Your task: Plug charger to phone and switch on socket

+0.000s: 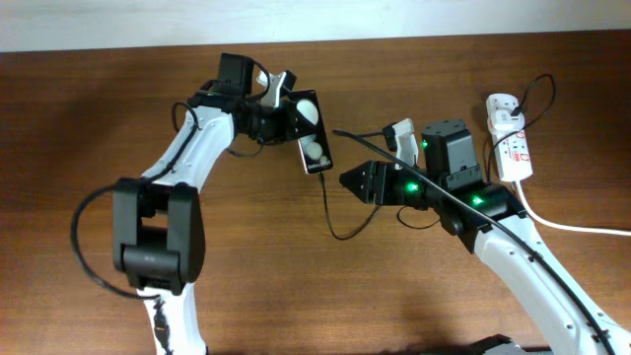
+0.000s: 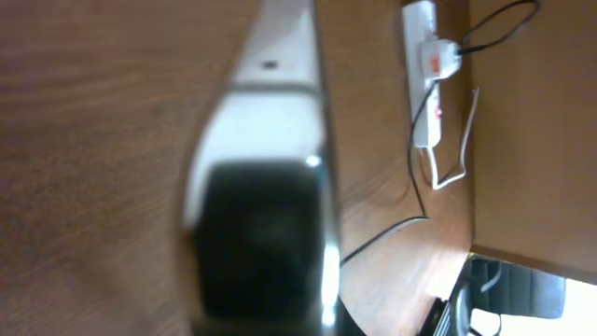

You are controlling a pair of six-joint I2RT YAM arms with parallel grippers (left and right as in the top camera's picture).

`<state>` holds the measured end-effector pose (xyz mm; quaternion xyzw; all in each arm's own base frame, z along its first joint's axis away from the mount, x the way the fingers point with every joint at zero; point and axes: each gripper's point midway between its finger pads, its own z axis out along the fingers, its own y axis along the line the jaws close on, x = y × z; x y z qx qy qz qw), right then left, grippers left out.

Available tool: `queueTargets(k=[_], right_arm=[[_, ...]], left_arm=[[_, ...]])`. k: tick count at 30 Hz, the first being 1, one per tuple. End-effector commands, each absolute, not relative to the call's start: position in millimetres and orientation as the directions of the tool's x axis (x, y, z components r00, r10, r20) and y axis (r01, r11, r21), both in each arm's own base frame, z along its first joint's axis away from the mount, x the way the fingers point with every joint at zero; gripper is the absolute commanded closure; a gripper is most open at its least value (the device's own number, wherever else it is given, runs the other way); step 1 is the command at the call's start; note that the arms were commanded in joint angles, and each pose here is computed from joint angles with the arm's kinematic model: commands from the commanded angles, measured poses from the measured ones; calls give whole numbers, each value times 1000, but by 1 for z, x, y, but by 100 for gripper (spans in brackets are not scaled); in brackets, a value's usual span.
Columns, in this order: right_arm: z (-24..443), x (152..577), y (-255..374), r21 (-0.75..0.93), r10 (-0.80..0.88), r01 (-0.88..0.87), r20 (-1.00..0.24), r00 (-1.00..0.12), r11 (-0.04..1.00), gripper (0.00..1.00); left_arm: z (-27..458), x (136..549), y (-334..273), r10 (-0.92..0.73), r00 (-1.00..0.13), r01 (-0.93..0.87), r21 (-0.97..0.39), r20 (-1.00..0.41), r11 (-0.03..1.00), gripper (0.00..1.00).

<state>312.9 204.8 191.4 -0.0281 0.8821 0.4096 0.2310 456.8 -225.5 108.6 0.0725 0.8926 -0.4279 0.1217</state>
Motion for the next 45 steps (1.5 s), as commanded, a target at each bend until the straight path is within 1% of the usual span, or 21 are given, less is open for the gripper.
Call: queueTargets(k=[1, 6, 9, 27, 31, 39, 41, 45], right_arm=[[195, 317, 202, 700, 143, -247, -448, -882, 670, 44], [193, 316, 201, 696, 140, -241, -442, -886, 676, 44], [192, 317, 200, 692, 143, -237, -444, -885, 682, 44], [191, 317, 199, 689, 145, -235, -445, -884, 685, 44], [191, 317, 199, 689, 144, -233, -442, -885, 686, 44], [190, 316, 199, 688, 145, -229, -440, -886, 689, 44], [190, 316, 199, 688, 145, -229, -440, -886, 689, 44], [190, 316, 199, 688, 145, -229, -440, -886, 689, 44]], left_arm=[[78, 452, -231, 29, -980, 173, -771, -197, 613, 100], [52, 449, -230, 17, -992, 106, -775, -122, 623, 100], [44, 448, -230, 18, -994, 93, -776, -104, 624, 100], [41, 445, -232, 21, -995, 86, -768, -94, 634, 100], [36, 443, -235, 28, -995, 92, -745, -98, 661, 100], [35, 443, -236, 31, -994, 96, -737, -101, 669, 100], [34, 443, -236, 30, -994, 96, -734, -102, 672, 98], [34, 443, -236, 30, -994, 95, -734, -101, 672, 98]])
